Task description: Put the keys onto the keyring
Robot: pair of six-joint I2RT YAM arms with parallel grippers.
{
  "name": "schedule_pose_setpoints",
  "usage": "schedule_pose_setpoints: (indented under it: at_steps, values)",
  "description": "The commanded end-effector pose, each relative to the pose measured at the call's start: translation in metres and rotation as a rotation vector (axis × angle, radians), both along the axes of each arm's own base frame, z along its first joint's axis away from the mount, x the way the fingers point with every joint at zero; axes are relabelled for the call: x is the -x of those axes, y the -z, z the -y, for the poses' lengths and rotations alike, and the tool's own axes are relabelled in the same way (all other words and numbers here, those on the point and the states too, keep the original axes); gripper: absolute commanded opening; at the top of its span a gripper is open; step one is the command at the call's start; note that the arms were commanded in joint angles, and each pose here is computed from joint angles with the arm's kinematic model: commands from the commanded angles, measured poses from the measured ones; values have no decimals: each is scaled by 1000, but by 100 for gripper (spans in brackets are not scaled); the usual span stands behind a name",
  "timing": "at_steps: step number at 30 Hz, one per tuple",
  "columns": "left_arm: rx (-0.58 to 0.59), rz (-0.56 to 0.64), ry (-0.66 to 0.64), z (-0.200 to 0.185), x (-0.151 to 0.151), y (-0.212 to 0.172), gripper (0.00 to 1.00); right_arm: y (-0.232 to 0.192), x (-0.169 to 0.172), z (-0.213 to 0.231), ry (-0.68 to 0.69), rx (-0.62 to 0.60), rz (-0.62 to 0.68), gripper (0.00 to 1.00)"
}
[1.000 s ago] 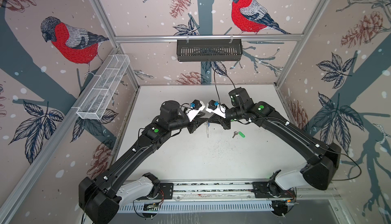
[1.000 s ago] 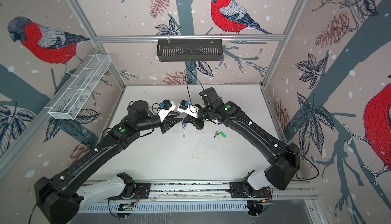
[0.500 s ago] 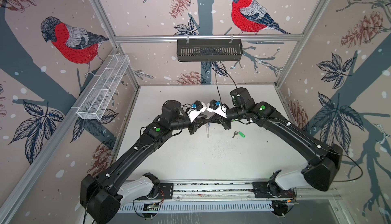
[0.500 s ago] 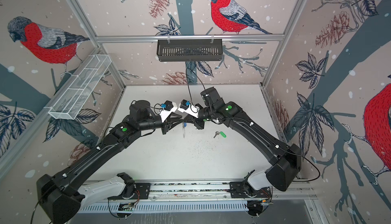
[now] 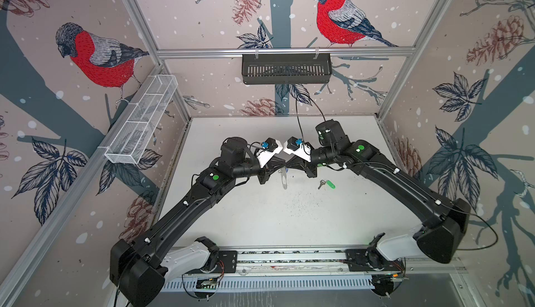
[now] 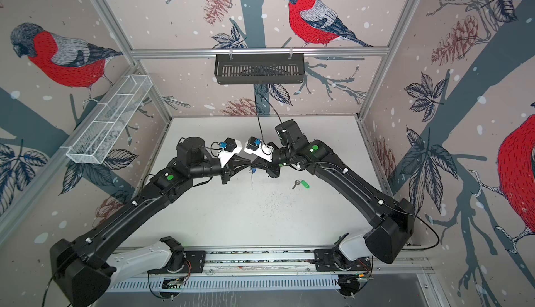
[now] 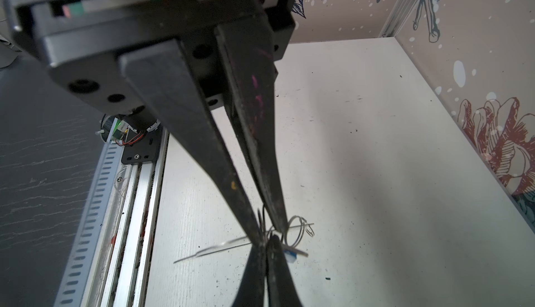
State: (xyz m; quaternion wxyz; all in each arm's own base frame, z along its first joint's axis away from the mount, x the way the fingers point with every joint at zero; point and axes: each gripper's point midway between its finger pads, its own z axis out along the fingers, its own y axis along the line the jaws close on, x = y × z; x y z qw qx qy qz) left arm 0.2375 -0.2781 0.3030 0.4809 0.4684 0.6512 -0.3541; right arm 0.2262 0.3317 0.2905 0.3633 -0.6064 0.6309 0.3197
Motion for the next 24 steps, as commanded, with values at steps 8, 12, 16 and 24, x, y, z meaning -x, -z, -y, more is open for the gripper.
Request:
schedule_pose_setpoints:
  at_steps: [8, 12, 16, 24]
  values:
    - [19, 33, 23, 2, 2, -8, 2, -17, 4, -4, -30, -64, 33, 0]
    - [30, 47, 12, 2, -1, -12, 0, -20, 4, -4, -23, -73, 37, 0]
    - [77, 73, 0, 2, -1, -18, 0, -24, -2, -2, 9, -93, 43, 1]
    - [231, 148, -69, -3, -8, -38, 0, -39, -17, 9, 153, -154, 53, 28]
